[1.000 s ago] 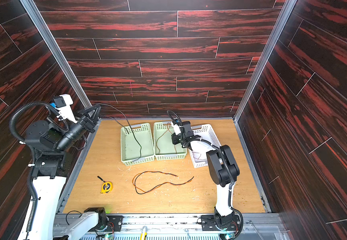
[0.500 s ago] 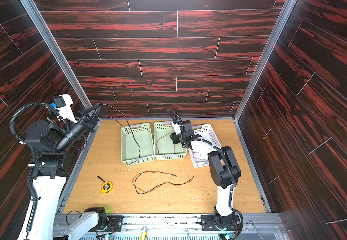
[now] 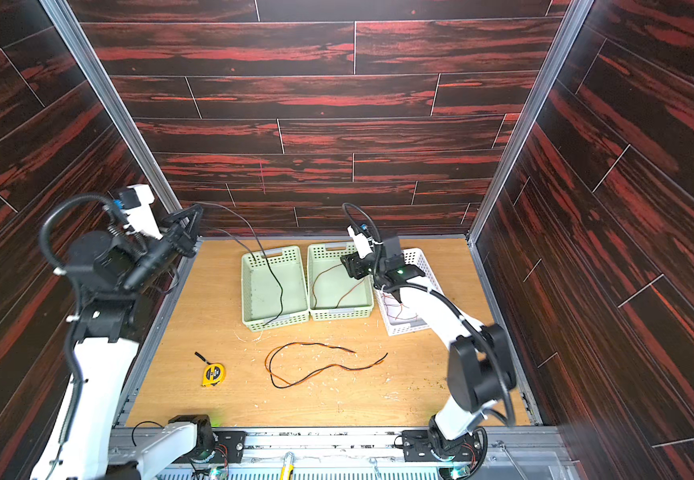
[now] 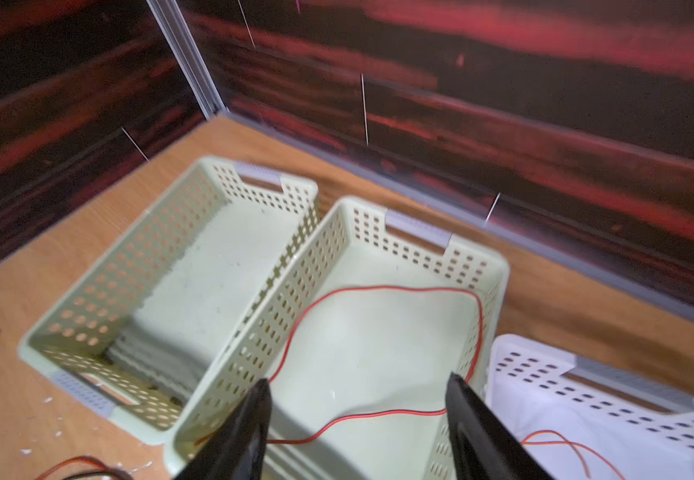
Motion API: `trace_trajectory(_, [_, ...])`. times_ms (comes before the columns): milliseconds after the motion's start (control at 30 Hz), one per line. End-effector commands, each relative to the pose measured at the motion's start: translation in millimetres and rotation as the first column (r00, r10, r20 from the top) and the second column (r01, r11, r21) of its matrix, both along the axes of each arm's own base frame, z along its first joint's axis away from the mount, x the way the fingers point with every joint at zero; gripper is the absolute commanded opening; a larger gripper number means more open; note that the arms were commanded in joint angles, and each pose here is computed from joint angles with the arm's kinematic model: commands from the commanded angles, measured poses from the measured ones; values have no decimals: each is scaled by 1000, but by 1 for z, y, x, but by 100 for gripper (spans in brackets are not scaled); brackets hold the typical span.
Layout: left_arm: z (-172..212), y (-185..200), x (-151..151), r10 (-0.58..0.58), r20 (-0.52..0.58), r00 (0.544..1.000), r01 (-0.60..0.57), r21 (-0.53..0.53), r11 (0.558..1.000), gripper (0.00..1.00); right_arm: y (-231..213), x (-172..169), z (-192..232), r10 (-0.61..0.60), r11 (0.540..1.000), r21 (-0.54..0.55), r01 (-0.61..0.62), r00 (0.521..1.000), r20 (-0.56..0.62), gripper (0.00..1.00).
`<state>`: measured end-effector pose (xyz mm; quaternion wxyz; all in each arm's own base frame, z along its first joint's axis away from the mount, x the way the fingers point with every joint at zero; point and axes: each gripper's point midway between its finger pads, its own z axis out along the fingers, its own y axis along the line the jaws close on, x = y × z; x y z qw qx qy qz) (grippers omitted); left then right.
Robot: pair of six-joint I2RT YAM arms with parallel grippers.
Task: Untangle the cables
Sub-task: 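Open the right gripper to drop the red wire, then raise it, then lower the left gripper over the first green basket and release the black wire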
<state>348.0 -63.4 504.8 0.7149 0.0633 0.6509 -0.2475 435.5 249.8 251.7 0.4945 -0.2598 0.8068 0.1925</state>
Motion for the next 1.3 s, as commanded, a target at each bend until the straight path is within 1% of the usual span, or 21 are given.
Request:
trace_trajectory(0, [6, 10, 16, 71, 20, 997, -72, 48, 996, 0, -11, -20, 2, -2, 1000, -31, 2, 1000, -1, 68])
trace_trajectory(100, [-1, 20, 38, 127, 2, 992, -127, 69, 990, 0, -23, -34, 17, -23, 999, -30, 24, 999, 47, 68])
trace_trajectory(167, [-6, 24, 52, 144, -13, 989, -143, 80, 987, 0, -31, -42, 22, -41, 998, -40, 43, 997, 65, 68])
trace_trajectory(400, [-27, 44, 97, 191, -65, 979, -188, 45, 981, 0, -58, -63, 11, -99, 991, -90, 104, 993, 62, 66])
trace_trajectory(467, [-42, 50, 112, 199, -102, 975, -197, 24, 980, 0, -63, -66, 6, -110, 990, -87, 115, 992, 56, 66])
trace_trajectory(567, [-72, 50, 126, 170, -182, 968, -175, -9, 985, 0, -65, -70, -1, -115, 989, -89, 118, 993, 34, 66])
trace_trajectory(700, [-109, 42, 127, 117, -232, 966, -135, -62, 989, 0, -68, -72, -10, -122, 987, -102, 122, 992, 9, 66])
trace_trajectory(767, [-134, 39, 127, 111, -282, 953, -134, -65, 989, 0, -70, -73, -15, -127, 986, -107, 126, 992, -2, 66])
trace_trajectory(933, [-205, 31, 122, 148, -422, 894, -165, -5, 986, 0, -72, -75, -23, -130, 986, -106, 127, 991, -23, 66])
trace_trajectory(967, [-221, 35, 120, 189, -455, 870, -206, 14, 979, 0, -72, -76, -24, -132, 986, -105, 129, 991, -29, 66])
trace_trajectory(1067, [-255, 49, 111, 283, -520, 806, -326, 9, 945, 0, -74, -80, -27, -136, 987, -97, 131, 990, -41, 66])
trace_trajectory(1133, [-271, 50, 104, 305, -552, 776, -355, 17, 935, 0, -74, -84, -31, -135, 987, -92, 130, 990, -52, 66])
trace_trajectory(1200, [-288, 49, 98, 329, -587, 740, -368, 56, 928, 0, -75, -87, -34, -134, 988, -92, 128, 989, -64, 66])
trace_trajectory(1267, [-302, 51, 93, 367, -618, 695, -397, 94, 913, 0, -76, -90, -38, -135, 988, -89, 128, 988, -79, 65])
